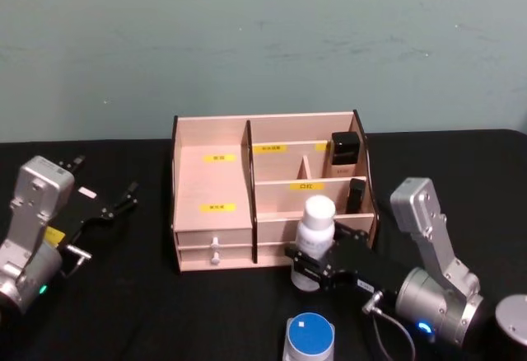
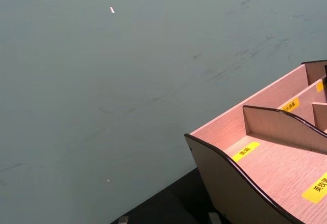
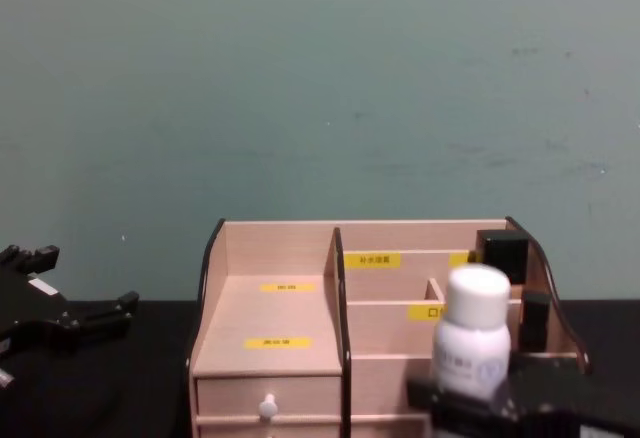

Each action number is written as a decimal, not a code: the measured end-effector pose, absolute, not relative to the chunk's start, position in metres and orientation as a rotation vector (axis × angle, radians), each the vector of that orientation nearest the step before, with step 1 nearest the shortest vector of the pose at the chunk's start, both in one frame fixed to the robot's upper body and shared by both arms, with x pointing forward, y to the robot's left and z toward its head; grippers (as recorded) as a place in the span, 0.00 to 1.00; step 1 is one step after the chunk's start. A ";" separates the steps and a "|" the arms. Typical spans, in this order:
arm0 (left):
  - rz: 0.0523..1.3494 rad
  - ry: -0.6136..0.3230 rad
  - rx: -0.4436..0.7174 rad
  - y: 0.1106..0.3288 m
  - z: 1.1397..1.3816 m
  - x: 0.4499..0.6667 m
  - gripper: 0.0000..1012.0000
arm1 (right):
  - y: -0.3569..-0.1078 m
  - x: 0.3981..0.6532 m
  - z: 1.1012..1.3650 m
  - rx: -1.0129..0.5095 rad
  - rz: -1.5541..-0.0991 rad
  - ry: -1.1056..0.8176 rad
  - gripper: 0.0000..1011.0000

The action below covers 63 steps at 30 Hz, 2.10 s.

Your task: Pick up the facial cleanser and watermelon frost from the table and place them into the tiered storage box.

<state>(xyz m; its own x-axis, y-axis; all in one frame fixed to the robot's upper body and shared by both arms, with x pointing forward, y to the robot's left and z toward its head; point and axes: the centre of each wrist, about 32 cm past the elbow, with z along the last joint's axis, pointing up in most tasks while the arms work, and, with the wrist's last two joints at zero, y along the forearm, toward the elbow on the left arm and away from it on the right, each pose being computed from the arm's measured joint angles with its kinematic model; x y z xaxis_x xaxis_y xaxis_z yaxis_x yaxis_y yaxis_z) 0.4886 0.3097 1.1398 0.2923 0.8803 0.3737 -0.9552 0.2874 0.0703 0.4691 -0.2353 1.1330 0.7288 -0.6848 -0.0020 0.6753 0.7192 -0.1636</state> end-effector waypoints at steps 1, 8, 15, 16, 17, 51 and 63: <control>1.248 -0.285 0.304 0.310 1.140 0.489 1.00 | -0.235 0.470 1.136 -0.153 -0.750 0.057 0.59; 1.248 -0.285 0.305 0.310 1.140 0.489 1.00 | -0.232 0.480 1.171 -0.121 -0.739 -0.011 0.59; 1.248 -0.285 0.305 0.310 1.140 0.489 1.00 | -0.227 0.491 1.203 -0.090 -0.746 -0.064 0.59; 1.248 -0.285 0.305 0.310 1.140 0.489 1.00 | -0.227 0.492 1.206 -0.086 -0.749 -0.067 0.59; 1.248 -0.285 0.304 0.310 1.140 0.489 1.00 | -0.226 0.495 1.210 -0.079 -0.752 -0.072 0.59; 1.248 -0.285 0.305 0.310 1.140 0.489 1.00 | -0.214 0.552 1.224 -0.058 -0.746 -0.083 0.59; 1.248 -0.285 0.304 0.310 1.140 0.489 1.00 | -0.205 0.570 1.209 -0.082 -0.741 -0.064 0.59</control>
